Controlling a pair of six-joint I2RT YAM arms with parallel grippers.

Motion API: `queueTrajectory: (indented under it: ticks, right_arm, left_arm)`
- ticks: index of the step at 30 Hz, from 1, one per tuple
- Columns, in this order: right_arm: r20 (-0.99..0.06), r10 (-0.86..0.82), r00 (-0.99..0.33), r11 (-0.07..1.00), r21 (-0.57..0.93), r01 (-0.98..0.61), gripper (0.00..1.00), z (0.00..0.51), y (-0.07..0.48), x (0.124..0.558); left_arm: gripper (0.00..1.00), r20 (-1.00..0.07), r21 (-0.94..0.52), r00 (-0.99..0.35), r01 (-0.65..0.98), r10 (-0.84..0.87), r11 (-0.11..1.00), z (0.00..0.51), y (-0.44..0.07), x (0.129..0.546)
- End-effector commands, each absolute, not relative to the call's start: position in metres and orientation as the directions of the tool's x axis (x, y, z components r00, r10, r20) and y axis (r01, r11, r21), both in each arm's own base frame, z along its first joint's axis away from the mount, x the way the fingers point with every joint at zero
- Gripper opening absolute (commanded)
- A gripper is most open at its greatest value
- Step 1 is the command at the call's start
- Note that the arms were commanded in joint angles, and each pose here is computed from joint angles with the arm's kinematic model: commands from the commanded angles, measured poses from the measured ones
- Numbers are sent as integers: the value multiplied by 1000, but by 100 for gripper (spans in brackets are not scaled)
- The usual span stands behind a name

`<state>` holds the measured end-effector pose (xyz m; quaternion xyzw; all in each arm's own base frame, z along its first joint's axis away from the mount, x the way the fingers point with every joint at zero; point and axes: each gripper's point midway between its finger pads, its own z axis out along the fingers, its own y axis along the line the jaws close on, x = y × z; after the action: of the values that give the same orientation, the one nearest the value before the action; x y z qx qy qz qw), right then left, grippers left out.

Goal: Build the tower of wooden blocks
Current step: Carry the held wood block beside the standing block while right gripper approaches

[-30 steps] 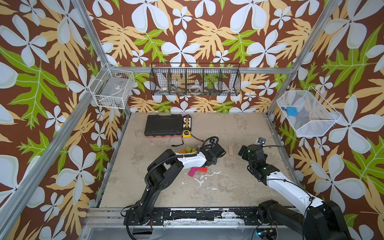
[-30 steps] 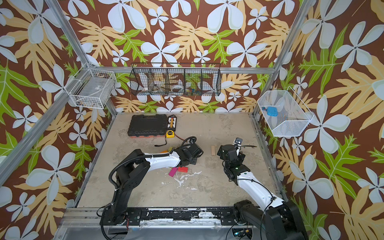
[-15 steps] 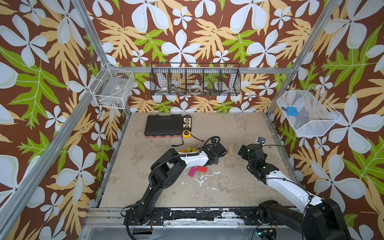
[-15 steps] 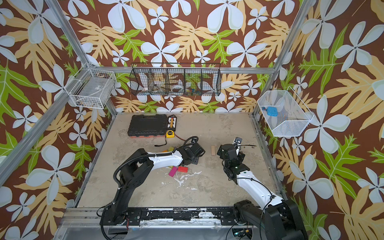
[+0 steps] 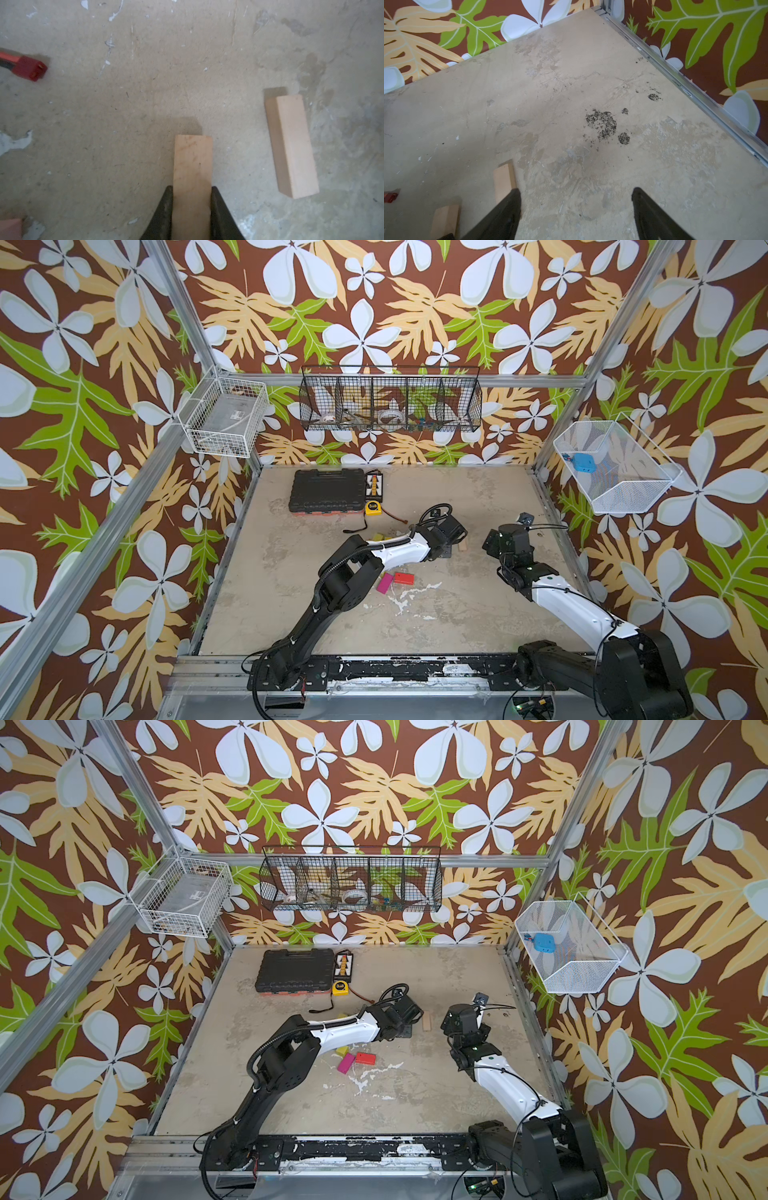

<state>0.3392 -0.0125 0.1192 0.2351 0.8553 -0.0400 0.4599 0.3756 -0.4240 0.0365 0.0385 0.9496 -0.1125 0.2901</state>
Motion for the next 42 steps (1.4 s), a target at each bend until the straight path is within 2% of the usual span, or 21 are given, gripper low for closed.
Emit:
queueTrajectory:
  ticks: [1, 7, 15, 20, 26, 34, 42]
  right_arm:
    - [-760, 418, -498, 886, 219, 409, 75, 110, -10, 347]
    - [-686, 428, -588, 891, 210, 403, 53, 88, -7, 363]
    - [-617, 409, -673, 907, 189, 377, 45, 66, 3, 376]
    - [-580, 404, -707, 911, 183, 370, 36, 56, 7, 377]
    - [-535, 399, -745, 915, 177, 363, 33, 46, 11, 370]
    - [-496, 371, -785, 929, 191, 318, 24, 36, 23, 378]
    - [-502, 345, -793, 939, 188, 289, 25, 37, 32, 380]
  left_arm:
    - [15, -539, -239, -841, 95, -50, 966, 38, -428, 376]
    - [15, -520, -293, -850, 91, -78, 952, 37, -442, 377]
    - [15, -501, -327, -860, 89, -93, 941, 32, -453, 380]
    - [16, -503, -333, -857, 70, -114, 940, 33, -456, 383]
    - [17, -500, -344, -854, 48, -140, 938, 31, -458, 387]
    - [24, -484, -350, -864, 50, -135, 935, 28, -469, 391]
    - [35, -480, -352, -867, 52, -132, 934, 29, -469, 389]
